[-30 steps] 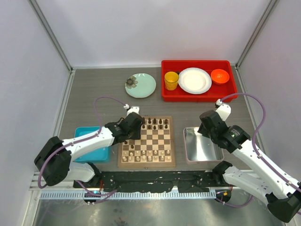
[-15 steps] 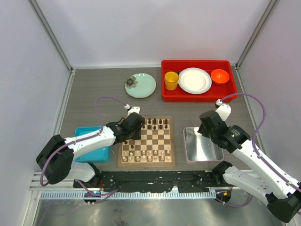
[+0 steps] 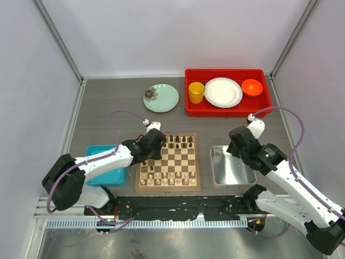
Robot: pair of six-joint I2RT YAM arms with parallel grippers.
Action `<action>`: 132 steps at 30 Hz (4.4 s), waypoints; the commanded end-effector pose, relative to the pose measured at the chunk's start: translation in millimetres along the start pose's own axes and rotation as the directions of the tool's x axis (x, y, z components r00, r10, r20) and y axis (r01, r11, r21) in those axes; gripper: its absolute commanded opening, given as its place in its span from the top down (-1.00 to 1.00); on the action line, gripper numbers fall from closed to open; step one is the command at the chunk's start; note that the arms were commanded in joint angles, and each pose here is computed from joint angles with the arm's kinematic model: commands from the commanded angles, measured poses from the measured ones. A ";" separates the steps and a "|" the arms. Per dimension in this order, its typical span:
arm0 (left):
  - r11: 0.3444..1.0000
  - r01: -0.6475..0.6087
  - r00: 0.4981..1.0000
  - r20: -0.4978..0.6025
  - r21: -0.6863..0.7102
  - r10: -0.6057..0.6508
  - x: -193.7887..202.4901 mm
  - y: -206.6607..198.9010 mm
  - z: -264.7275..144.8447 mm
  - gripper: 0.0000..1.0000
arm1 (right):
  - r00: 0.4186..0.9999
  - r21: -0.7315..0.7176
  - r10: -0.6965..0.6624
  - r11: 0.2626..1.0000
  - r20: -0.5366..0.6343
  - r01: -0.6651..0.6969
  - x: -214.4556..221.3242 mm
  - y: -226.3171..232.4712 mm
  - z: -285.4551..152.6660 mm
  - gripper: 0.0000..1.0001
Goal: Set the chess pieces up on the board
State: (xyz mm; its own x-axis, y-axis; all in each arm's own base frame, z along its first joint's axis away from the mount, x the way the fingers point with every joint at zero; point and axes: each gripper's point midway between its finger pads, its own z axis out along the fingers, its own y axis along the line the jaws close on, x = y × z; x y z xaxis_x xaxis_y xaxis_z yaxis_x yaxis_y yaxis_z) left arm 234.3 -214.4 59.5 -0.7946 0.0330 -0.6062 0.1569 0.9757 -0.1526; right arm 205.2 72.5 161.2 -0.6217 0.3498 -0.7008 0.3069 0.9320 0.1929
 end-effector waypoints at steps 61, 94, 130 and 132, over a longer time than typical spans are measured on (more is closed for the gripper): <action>0.998 -0.001 0.982 0.189 -0.062 0.012 -79.8 -3.9 22.7 0.65 | 1.000 0.009 0.002 1.000 0.031 -0.002 -8.9 -1.4 -2.4 0.09; 0.998 -0.001 0.987 0.159 -0.059 0.011 -69.7 -1.8 27.2 0.60 | 0.999 0.013 -0.003 1.000 0.032 0.002 -9.2 -1.9 -2.1 0.09; 0.997 -0.001 0.988 0.156 -0.072 0.013 -67.2 3.5 20.7 0.40 | 1.000 0.016 -0.004 1.000 0.029 0.003 -8.4 -1.8 -1.1 0.09; 0.998 0.005 0.986 0.169 -0.067 0.007 -71.2 3.0 16.0 0.37 | 0.999 0.015 -0.001 1.000 0.032 0.000 -9.0 -1.6 -1.2 0.09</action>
State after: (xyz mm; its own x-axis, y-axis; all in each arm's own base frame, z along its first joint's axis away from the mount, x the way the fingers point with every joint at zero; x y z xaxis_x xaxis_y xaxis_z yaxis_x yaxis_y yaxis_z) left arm 294.8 -219.4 68.0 -0.7220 0.0413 -0.6906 0.1326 0.9880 -0.0795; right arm 204.9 72.1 160.5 -0.6253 0.3444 -0.7003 0.3053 0.9338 0.1866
